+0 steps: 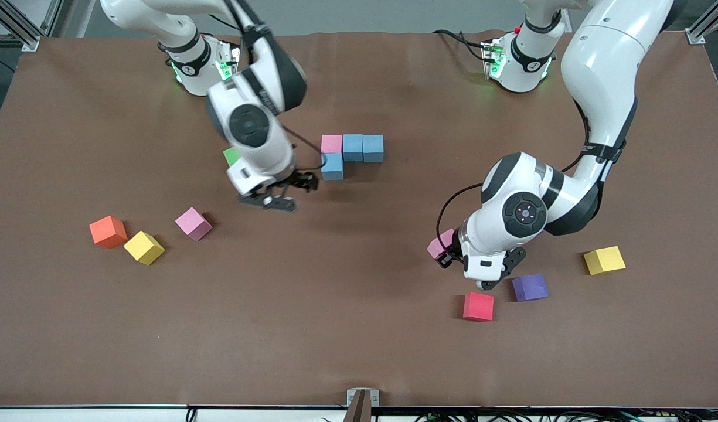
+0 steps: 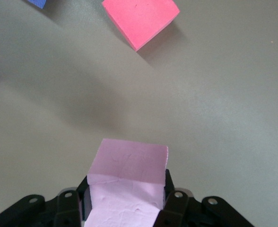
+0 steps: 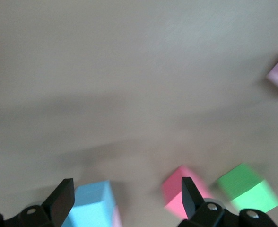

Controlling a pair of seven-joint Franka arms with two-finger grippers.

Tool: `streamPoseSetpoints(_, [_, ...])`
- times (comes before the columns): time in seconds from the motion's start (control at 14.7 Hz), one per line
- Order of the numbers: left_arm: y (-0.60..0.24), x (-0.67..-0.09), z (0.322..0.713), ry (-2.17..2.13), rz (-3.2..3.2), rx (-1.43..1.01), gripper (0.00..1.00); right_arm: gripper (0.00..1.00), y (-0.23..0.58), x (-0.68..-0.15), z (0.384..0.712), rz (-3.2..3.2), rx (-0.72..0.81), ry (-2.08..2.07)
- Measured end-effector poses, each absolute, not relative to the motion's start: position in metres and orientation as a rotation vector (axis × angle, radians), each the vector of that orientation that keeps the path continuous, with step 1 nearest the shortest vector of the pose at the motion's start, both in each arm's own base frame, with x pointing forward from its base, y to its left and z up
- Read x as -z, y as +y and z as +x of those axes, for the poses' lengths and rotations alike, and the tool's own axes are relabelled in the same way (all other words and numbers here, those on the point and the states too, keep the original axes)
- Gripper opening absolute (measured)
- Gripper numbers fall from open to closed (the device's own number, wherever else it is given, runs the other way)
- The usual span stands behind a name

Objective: Arrange 11 blocks into digit 3

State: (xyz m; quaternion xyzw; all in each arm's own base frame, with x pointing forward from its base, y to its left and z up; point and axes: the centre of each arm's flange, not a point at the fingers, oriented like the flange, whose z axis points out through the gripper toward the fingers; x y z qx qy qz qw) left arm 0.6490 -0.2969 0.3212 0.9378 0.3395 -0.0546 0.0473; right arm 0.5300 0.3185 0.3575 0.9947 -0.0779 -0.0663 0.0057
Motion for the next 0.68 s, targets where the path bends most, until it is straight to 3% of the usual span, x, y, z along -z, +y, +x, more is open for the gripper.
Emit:
streamPoseSetpoints(0.2, [-0.296,-0.326,0.649,1.035,2.859,0.158,0.57,1.00,0.266,-0.334,0.545,3.115,0.283,-0.005])
streamPoseSetpoints(0.68, [-0.296,-0.327,0.649,1.035,2.860,0.158,0.57,1.00,0.260,-0.307,0.493,3.059,0.440,0.643])
